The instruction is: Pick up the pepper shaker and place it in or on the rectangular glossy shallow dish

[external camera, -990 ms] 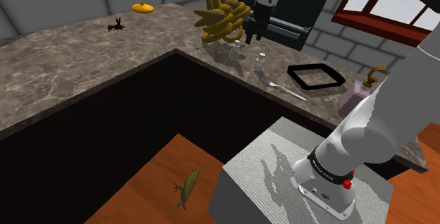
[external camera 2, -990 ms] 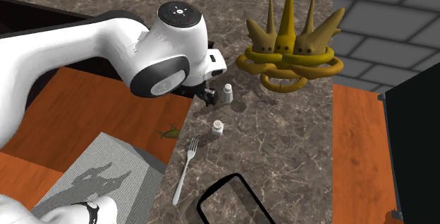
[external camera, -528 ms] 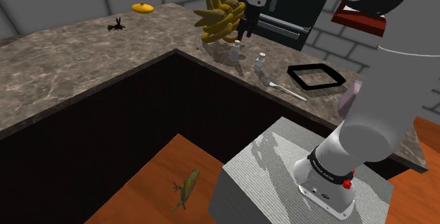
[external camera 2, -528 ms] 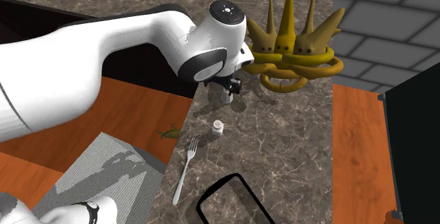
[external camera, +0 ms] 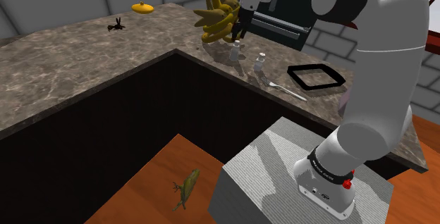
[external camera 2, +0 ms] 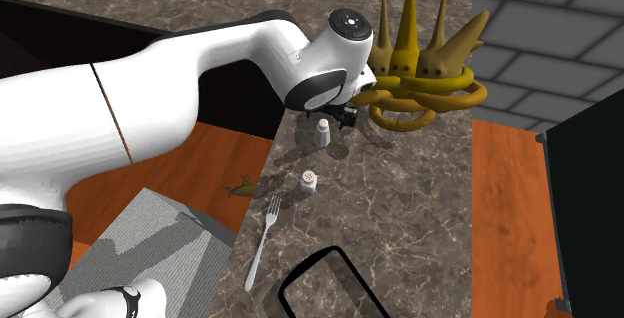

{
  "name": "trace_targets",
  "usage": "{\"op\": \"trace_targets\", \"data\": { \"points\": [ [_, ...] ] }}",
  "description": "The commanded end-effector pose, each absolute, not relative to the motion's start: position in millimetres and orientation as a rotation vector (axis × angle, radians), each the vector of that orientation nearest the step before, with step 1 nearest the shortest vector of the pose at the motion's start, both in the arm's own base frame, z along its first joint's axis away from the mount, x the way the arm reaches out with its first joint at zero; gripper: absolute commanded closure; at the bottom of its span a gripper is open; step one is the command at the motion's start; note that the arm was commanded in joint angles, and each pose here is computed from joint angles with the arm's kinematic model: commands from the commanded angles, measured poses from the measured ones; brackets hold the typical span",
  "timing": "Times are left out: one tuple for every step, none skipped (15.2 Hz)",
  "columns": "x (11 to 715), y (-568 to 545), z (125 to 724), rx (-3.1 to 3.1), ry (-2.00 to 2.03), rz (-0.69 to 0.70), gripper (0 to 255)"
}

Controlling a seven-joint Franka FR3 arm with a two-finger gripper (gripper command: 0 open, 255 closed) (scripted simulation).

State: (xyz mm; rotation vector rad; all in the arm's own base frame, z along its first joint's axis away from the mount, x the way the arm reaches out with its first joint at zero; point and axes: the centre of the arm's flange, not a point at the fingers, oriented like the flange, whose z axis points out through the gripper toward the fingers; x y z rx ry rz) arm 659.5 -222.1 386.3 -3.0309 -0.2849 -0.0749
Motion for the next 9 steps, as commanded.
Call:
{"op": "trace_targets", "data": {
  "points": [
    [659.9, -221.7, 375.5, -3.031, -0.286, -0.076, 0],
    [660.1, -221.1, 370.2, -3.031, -0.286, -0.076, 0],
    [660.3, -220.6, 365.0, -3.031, -0.286, -0.076, 0],
    [660.5, -220.3, 361.9, -3.031, -0.286, -0.076, 0],
    [660.4, -220.3, 361.9, -3.031, -0.286, -0.076, 0],
    [660.4, -220.3, 361.9, -3.031, -0.286, -0.076, 0],
    [660.4, -220.3, 361.9, -3.031, -0.286, -0.076, 0],
    [660.4, -220.3, 361.9, -3.031, -0.286, -0.076, 0],
    [660.5, -220.3, 361.9, -3.031, -0.286, -0.076, 0]
  ]
}}
